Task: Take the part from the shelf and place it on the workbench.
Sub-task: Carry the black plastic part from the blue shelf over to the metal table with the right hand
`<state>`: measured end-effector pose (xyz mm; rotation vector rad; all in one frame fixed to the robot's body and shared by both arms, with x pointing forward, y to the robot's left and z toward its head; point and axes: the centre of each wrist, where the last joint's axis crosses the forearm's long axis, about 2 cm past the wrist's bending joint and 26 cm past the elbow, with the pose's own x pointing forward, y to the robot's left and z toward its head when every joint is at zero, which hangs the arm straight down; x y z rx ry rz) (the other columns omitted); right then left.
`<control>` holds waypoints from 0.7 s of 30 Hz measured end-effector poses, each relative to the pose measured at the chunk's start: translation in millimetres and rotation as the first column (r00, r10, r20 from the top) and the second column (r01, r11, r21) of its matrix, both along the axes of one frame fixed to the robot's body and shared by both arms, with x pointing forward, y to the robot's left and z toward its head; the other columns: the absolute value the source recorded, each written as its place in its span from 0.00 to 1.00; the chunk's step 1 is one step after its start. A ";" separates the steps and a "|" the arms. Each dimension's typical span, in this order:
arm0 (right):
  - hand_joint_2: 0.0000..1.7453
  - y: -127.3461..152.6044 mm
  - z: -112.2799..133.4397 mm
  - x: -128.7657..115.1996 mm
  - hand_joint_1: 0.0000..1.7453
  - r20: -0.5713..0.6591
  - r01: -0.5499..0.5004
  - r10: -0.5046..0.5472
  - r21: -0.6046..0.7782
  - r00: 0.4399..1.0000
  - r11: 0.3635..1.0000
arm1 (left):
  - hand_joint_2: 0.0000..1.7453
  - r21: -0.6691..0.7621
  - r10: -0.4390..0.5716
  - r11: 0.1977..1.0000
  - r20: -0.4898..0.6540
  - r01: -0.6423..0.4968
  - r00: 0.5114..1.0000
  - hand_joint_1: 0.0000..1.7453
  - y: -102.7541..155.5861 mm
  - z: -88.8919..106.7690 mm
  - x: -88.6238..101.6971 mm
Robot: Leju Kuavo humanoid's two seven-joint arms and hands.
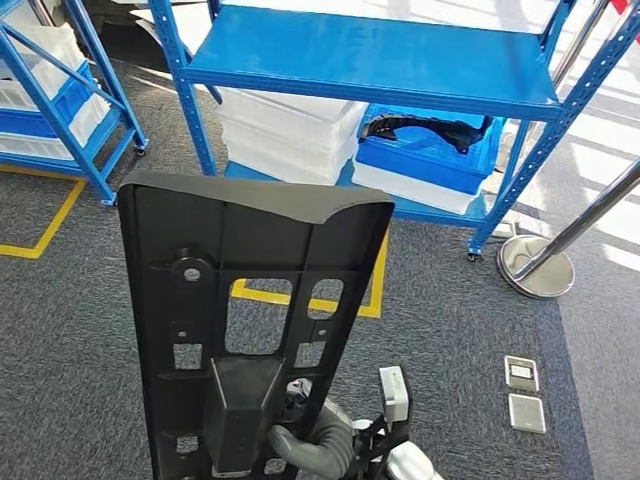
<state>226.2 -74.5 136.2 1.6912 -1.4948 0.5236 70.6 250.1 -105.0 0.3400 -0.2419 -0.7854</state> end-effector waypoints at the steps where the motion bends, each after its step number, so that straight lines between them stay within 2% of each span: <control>1: 1.00 0.0 -0.3 -0.1 1.00 0.000 0.001 -0.001 0.001 1.000 1.000 | 1.00 -0.002 -0.001 1.000 0.002 0.001 1.000 0.00 0.0 0.0 0.1; 21: 1.00 2.8 1.0 -2.2 1.00 0.055 0.007 -0.007 0.010 0.998 1.000 | 1.00 0.005 -0.002 1.000 0.013 0.002 1.000 0.00 4.9 -0.4 -0.2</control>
